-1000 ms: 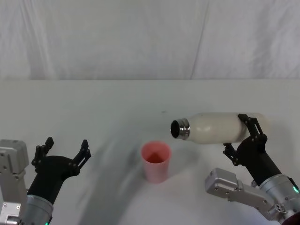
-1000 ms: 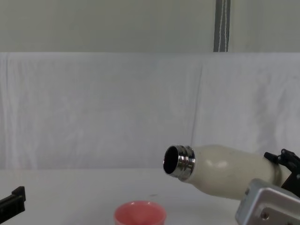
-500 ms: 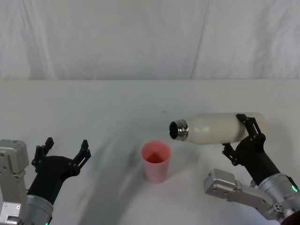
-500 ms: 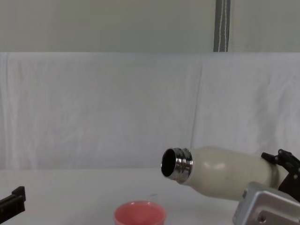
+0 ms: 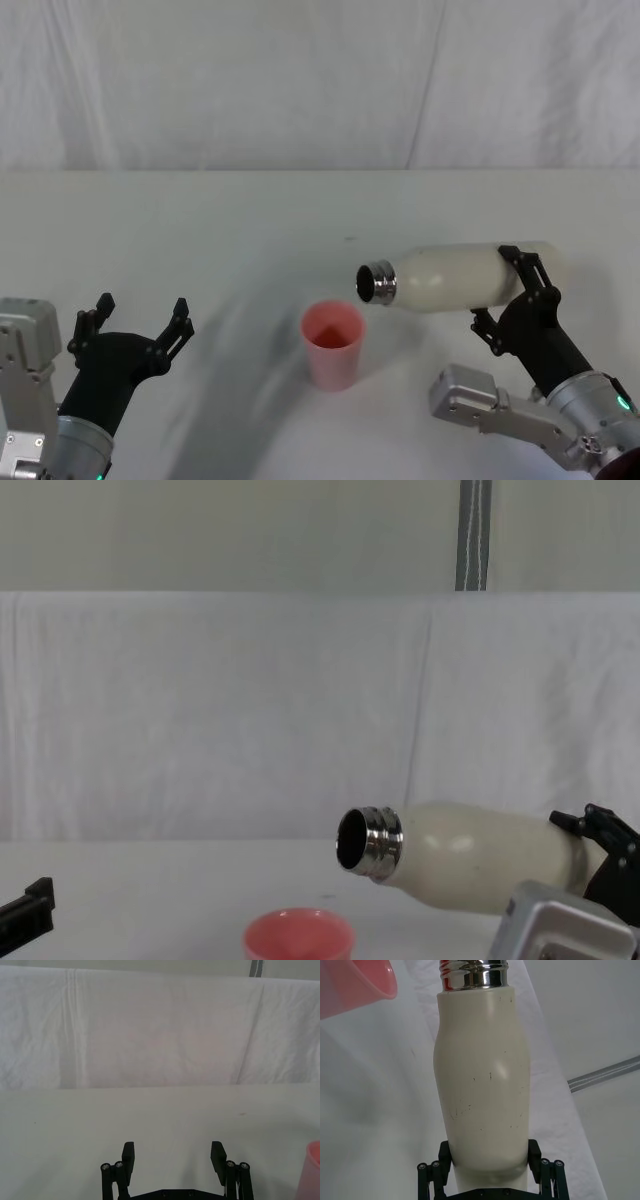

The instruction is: Grasp the thermos with one hand and pour water into the cup lid.

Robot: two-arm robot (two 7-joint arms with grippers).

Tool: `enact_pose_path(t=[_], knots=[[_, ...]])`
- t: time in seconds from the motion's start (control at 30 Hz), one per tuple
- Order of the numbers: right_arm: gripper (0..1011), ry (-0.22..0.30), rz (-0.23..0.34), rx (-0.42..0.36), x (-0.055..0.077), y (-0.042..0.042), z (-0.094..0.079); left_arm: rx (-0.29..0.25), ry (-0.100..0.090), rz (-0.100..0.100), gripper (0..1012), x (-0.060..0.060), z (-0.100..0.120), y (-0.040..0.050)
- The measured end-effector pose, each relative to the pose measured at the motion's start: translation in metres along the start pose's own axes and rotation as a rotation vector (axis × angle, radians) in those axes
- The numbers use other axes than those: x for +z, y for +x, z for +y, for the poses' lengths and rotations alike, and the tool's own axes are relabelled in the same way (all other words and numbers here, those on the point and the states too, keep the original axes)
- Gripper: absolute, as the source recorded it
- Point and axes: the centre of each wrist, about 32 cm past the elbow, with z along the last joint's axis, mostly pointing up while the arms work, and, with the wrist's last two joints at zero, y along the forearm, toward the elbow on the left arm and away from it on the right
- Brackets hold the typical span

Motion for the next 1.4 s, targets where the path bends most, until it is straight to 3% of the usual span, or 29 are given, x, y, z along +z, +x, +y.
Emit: enact_pose_path(t=[1.4], knots=[[950,0.032,-0.136,-0.010,-0.0036,0.0033,0.0089,0.000,0.000,0.000,1001,0.0000,0.0000,0.0000]])
